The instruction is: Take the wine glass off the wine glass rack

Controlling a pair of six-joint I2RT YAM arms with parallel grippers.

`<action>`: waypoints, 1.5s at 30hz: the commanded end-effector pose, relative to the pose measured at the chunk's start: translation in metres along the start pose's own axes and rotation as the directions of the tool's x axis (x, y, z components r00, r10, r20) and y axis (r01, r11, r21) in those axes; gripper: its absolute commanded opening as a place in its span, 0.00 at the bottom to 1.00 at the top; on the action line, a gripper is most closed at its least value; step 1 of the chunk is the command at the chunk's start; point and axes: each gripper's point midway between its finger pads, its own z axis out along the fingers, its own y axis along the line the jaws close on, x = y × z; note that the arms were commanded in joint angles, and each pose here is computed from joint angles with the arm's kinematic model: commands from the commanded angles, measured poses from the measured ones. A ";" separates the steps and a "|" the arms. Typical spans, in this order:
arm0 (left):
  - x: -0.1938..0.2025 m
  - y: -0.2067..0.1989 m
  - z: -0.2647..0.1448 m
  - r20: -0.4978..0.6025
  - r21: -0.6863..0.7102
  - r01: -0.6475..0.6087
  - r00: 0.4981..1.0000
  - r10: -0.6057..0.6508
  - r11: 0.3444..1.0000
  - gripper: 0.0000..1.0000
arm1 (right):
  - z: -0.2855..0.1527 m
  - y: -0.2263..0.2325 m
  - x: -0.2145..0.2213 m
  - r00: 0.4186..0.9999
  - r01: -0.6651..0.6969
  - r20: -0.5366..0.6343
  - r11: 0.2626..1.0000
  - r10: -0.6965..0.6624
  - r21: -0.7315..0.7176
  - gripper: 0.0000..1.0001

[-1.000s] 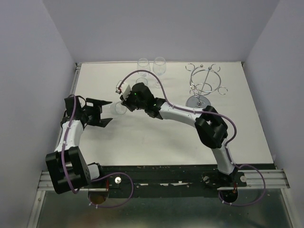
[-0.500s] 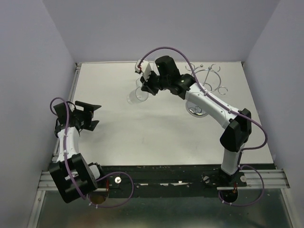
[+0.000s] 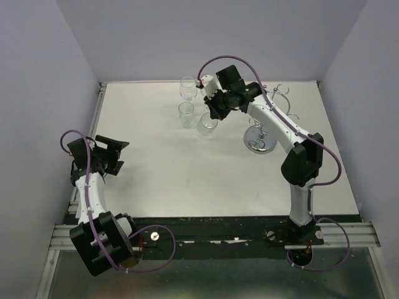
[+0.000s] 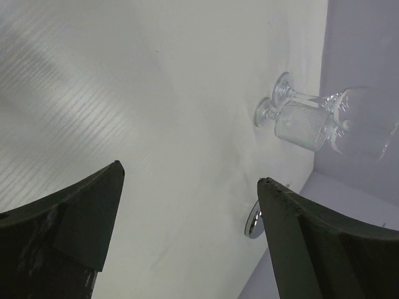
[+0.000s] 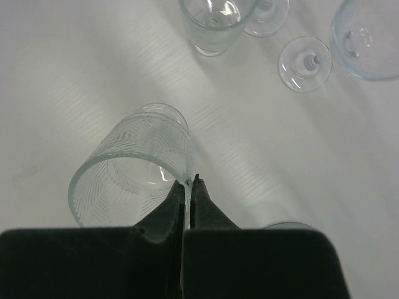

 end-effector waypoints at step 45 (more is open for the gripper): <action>-0.016 0.025 -0.008 0.098 -0.039 -0.024 0.995 0.028 0.999 0.99 | 0.094 -0.114 0.015 0.998 -0.003 -0.065 0.972 0.019 0.233 0.31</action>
